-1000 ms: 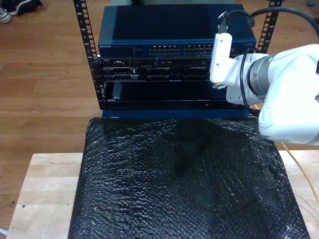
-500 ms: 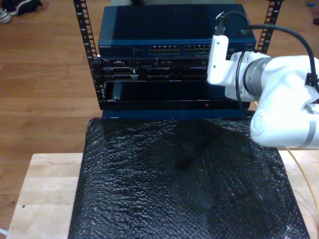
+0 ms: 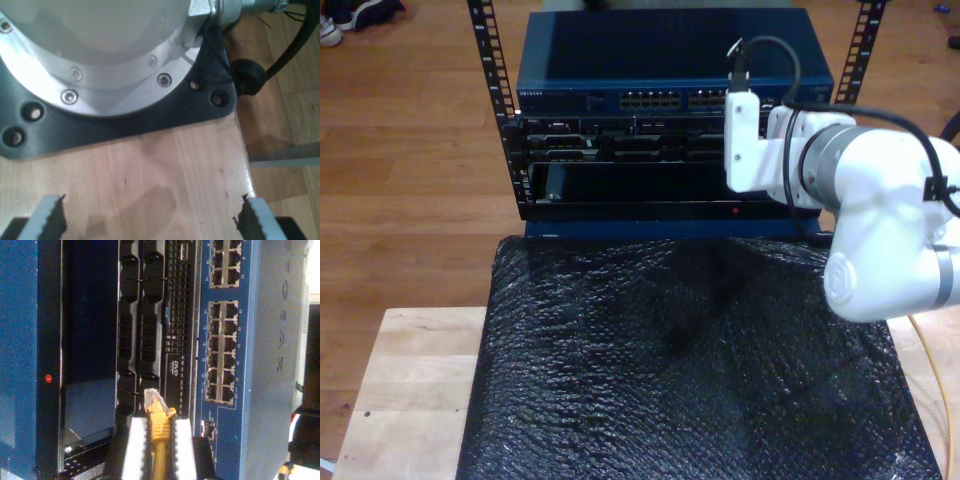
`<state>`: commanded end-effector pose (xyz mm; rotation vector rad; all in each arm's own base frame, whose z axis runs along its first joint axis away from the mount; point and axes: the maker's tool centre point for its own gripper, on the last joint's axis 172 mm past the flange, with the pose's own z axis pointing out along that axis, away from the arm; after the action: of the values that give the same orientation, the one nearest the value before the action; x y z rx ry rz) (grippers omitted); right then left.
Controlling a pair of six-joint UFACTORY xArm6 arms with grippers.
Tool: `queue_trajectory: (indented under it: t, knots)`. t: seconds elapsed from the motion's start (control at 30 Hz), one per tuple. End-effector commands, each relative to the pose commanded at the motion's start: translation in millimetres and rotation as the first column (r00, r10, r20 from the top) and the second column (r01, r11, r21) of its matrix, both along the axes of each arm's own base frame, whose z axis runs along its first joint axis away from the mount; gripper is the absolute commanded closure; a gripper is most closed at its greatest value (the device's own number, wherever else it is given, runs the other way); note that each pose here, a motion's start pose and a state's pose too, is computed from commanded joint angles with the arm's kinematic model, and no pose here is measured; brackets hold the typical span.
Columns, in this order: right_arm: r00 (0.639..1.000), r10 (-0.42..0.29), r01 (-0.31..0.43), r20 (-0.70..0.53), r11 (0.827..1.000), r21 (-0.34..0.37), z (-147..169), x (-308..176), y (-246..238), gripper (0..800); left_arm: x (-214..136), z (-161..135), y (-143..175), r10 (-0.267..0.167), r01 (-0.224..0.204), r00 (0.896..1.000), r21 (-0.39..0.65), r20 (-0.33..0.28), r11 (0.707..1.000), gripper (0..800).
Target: Grab the cable and plug it in
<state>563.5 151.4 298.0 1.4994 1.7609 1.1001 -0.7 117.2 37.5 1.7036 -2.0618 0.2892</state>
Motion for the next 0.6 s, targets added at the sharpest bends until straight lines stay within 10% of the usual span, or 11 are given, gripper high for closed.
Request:
queue_trajectory:
  t: [0.6]
  knots:
    - [0.989,0.056,-0.048,0.140,0.997,-0.059,8.7,4.5,6.6,800,-0.1,-0.2,-0.3,0.000,0.000,1.000,-0.001,0.000,1.000,0]
